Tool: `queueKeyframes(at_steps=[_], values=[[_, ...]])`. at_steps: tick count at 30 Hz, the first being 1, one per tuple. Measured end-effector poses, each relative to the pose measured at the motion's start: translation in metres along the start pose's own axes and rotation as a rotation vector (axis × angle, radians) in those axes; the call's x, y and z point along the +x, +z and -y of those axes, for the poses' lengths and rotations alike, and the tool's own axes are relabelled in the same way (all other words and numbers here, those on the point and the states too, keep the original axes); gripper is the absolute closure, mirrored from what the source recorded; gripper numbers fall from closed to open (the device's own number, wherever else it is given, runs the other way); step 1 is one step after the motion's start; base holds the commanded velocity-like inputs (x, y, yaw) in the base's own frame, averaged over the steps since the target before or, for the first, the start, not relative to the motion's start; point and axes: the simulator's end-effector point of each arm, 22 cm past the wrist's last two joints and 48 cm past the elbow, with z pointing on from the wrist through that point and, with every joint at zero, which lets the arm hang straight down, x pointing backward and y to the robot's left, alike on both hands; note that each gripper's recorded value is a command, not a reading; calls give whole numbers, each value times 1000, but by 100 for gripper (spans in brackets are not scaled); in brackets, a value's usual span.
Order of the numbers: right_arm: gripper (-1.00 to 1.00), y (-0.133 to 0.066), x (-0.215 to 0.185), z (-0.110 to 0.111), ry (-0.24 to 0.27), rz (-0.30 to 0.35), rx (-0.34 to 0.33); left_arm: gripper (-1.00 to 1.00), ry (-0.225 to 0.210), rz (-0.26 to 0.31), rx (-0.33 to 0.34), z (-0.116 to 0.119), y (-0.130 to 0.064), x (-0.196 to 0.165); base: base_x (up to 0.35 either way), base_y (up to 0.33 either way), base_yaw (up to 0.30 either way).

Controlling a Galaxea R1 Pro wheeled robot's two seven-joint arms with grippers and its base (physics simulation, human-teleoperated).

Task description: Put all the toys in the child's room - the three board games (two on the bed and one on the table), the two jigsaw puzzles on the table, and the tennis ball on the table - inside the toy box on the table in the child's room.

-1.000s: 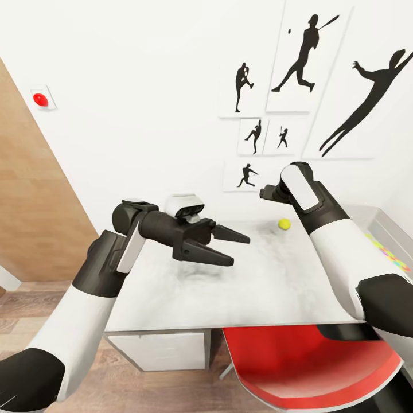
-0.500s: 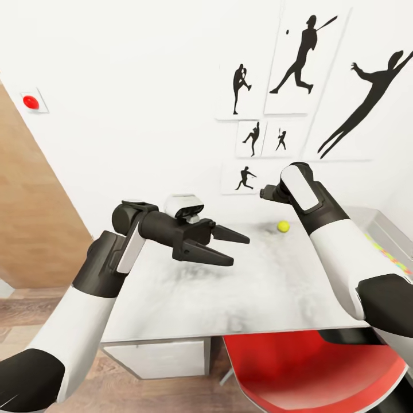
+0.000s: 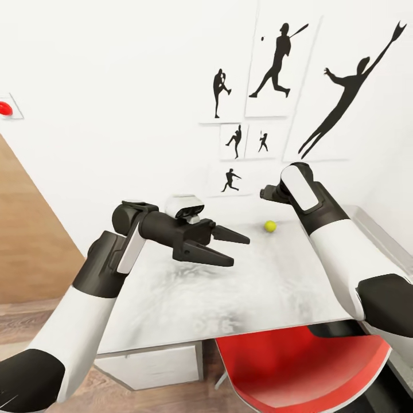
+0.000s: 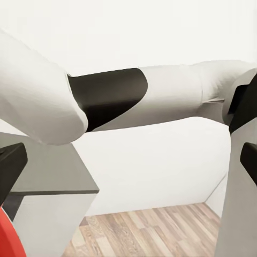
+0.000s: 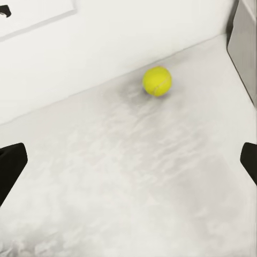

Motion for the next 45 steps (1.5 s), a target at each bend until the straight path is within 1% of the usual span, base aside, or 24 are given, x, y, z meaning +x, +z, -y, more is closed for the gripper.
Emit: queueKeyframes(at_steps=[11, 23, 45], values=[[-100, 0, 0, 0, -1, 1, 1, -100, 0, -1, -2, 0, 0, 0, 0, 2, -11], [-100, 0, 1, -1, -2, -1, 0, -100, 0, 0, -2, -1, 0, 0, 0, 68, -1], [-100, 22, 17, -5, -9, -35, 3, -100, -28, 15, 1, -15, -6, 8, 0, 2, 0]])
